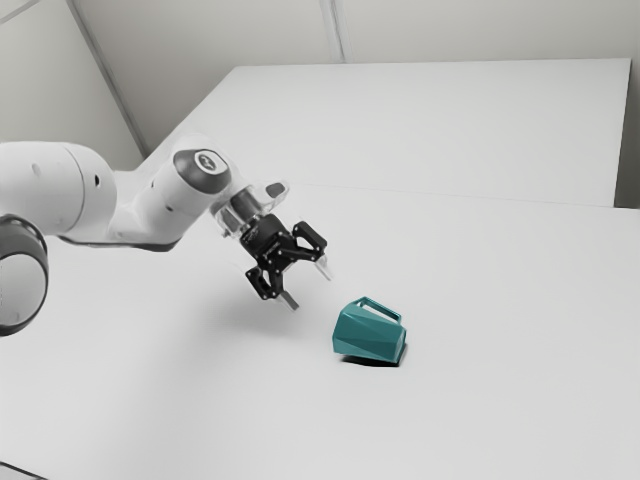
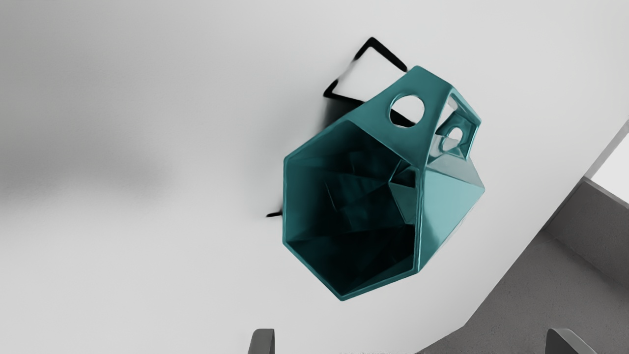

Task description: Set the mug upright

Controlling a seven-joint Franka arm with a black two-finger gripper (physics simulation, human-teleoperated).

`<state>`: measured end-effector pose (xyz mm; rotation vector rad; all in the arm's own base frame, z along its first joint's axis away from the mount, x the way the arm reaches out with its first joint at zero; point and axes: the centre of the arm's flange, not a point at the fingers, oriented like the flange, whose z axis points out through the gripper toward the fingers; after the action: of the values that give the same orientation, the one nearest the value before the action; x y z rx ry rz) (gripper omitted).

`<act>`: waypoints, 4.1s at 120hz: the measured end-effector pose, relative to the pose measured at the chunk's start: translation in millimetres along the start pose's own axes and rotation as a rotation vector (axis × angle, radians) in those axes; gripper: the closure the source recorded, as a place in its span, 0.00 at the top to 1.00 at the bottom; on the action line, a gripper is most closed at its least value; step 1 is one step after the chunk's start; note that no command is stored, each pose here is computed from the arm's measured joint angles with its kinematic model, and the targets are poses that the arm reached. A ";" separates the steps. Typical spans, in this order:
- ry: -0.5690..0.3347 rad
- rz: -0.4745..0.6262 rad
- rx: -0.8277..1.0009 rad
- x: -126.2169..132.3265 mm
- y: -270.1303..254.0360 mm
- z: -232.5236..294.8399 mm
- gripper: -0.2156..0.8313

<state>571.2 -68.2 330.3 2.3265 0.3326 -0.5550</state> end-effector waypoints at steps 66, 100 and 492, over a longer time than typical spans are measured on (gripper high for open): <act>-0.007 -0.028 -0.070 21.1 13.7 61.5 0.79; 0.001 -0.028 -0.087 25.8 23.6 83.4 0.79; 0.555 0.243 0.689 -61.3 10.3 -32.0 0.75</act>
<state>531.0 -58.1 386.6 3.1165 0.1046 0.1482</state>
